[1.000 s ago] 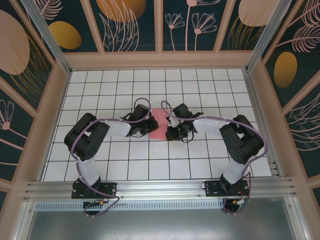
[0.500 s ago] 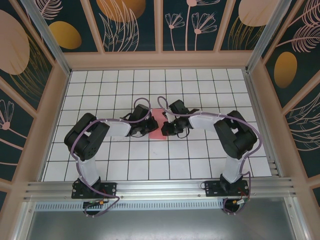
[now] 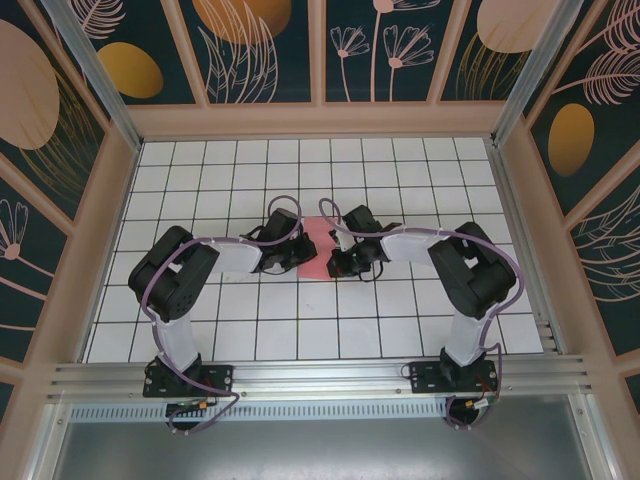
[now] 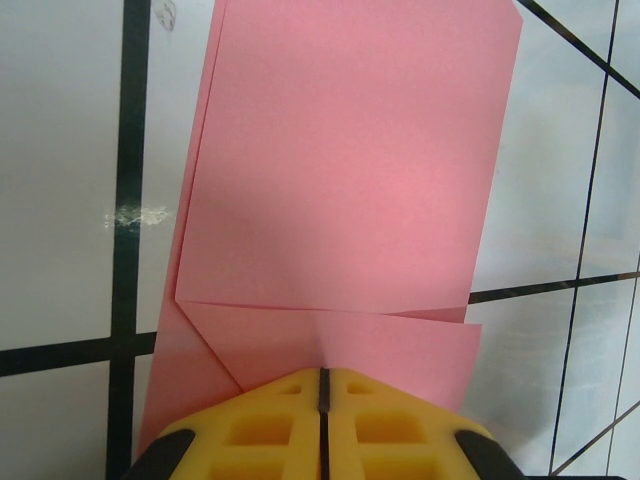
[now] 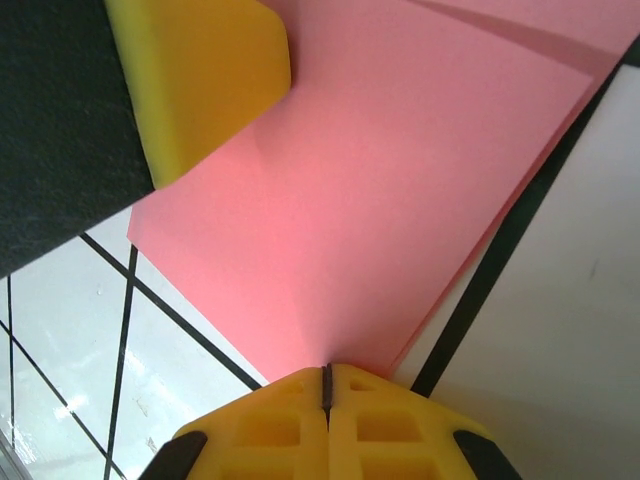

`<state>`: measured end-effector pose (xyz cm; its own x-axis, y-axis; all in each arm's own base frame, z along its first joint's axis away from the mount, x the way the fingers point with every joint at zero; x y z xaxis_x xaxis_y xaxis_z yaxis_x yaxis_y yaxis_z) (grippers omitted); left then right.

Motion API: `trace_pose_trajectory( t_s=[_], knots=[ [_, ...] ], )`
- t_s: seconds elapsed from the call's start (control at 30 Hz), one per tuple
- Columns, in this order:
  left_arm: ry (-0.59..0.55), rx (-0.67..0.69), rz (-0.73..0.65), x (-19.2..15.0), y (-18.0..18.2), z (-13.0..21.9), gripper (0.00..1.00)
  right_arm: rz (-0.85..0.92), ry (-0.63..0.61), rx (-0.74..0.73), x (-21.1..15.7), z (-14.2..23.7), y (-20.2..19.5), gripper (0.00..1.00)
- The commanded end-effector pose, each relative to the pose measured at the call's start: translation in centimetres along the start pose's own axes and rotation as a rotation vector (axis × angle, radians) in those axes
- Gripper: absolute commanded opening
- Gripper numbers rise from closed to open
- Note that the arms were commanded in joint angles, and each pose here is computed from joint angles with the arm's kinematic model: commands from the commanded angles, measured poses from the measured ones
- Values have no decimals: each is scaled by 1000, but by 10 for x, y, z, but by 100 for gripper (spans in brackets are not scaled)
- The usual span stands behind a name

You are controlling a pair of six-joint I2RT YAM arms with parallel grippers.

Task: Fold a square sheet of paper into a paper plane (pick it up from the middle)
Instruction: Fold the triangle a second time at the center of the table.

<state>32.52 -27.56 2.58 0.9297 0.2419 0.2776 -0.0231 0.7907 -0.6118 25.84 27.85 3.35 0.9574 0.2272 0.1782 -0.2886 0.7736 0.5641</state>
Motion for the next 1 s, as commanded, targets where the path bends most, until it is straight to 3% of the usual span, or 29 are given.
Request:
trace_pose_trajectory(
  t_s=[0.0,0.27,0.53,0.97],
  knots=[
    [77,236,29,-27,61,-5,9,-50,72,-49,-25,2,-16,3],
    [35,-41,-51,-8,-2,8,11,-78,68,-65,-26,-2,-22,1],
    [27,-185,-56,-8,-32,19,8,-98,76,-93,-28,-6,-29,0],
    [75,-157,8,-38,-28,7,5,-109,76,-98,-27,-7,-30,0]
  ],
)
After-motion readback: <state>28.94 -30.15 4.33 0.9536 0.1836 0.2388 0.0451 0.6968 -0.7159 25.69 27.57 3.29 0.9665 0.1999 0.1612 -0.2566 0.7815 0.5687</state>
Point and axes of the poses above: each hand's point on the last joint's axis, 136 mm out from that joint toward the fingers, its own z axis back along the fingers, its own y axis along the line the jaws close on, x = y × z, the point moved 2 cm from there along z, back along the fingers, and after that the axes turned 5 degrees about -z, right-handed, at the moved point
